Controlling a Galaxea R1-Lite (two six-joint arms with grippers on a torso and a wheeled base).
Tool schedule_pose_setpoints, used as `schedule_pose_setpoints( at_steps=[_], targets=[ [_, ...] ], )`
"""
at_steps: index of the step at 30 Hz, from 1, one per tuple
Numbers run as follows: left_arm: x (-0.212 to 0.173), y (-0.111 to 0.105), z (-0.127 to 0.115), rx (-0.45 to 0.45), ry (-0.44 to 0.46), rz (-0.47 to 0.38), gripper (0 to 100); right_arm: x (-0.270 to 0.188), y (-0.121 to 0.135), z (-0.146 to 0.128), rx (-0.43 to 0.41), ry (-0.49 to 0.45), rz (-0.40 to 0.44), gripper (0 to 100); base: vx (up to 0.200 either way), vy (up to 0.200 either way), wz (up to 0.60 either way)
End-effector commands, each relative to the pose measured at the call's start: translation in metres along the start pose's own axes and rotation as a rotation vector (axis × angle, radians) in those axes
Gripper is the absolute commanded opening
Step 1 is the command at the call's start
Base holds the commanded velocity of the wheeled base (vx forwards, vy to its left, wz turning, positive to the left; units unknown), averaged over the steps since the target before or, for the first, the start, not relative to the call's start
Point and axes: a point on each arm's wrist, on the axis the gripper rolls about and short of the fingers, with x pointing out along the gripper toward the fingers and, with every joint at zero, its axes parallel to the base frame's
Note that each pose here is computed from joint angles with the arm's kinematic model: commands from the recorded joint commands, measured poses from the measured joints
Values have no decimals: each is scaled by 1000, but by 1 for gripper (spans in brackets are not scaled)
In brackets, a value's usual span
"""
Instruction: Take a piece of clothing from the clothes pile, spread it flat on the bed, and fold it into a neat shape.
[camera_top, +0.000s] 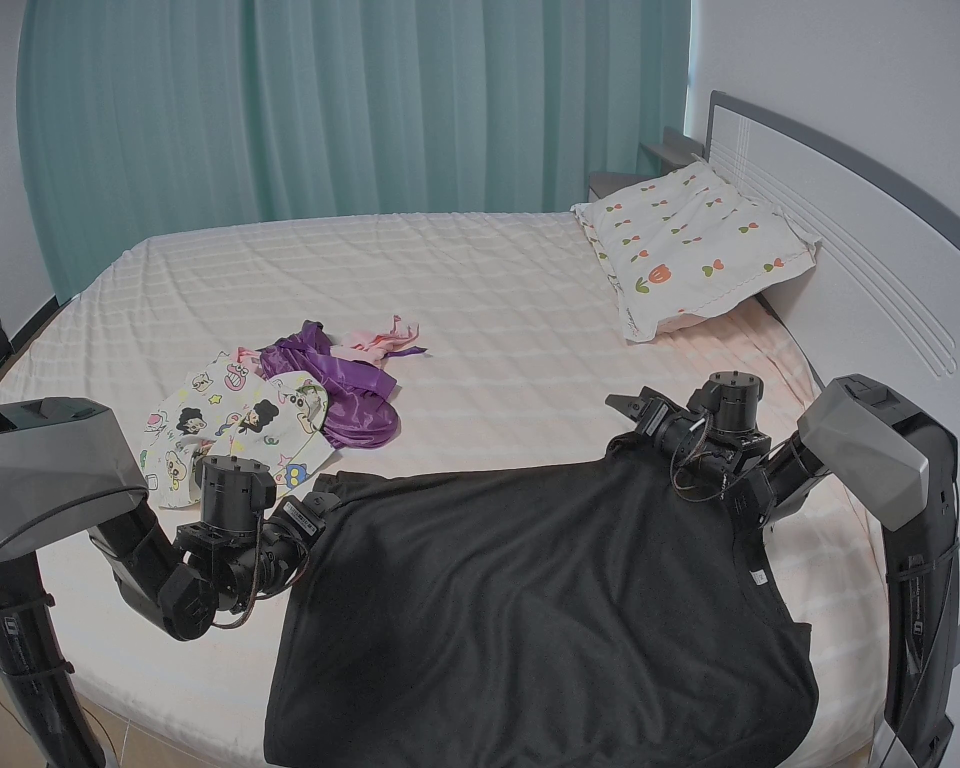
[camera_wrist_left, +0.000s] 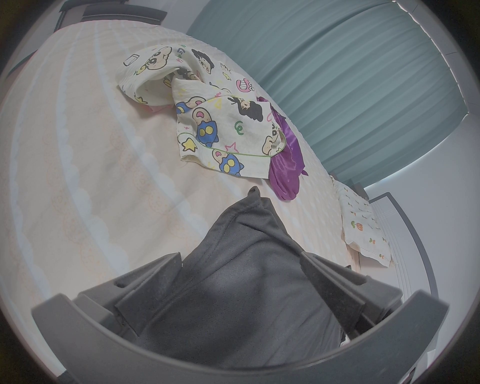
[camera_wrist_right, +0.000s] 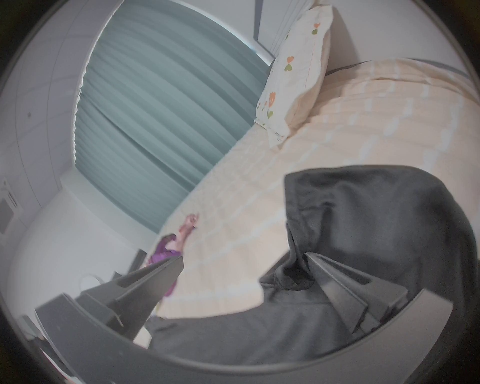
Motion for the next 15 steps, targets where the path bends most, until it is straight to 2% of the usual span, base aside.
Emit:
schedule_pose_setpoints(
  at_steps=[1, 6, 15],
  targets=[
    [1, 0, 0, 0, 0, 1, 100, 12, 11, 15, 56, -86, 92, 100, 0, 0, 0],
    [1, 0, 0, -1, -1, 2, 100, 17, 12, 26, 104, -147, 133, 100, 0, 0, 0],
    [2, 2, 0, -1, 1, 8, 100, 15, -1, 31, 104, -154, 90, 100, 0, 0, 0]
  ],
)
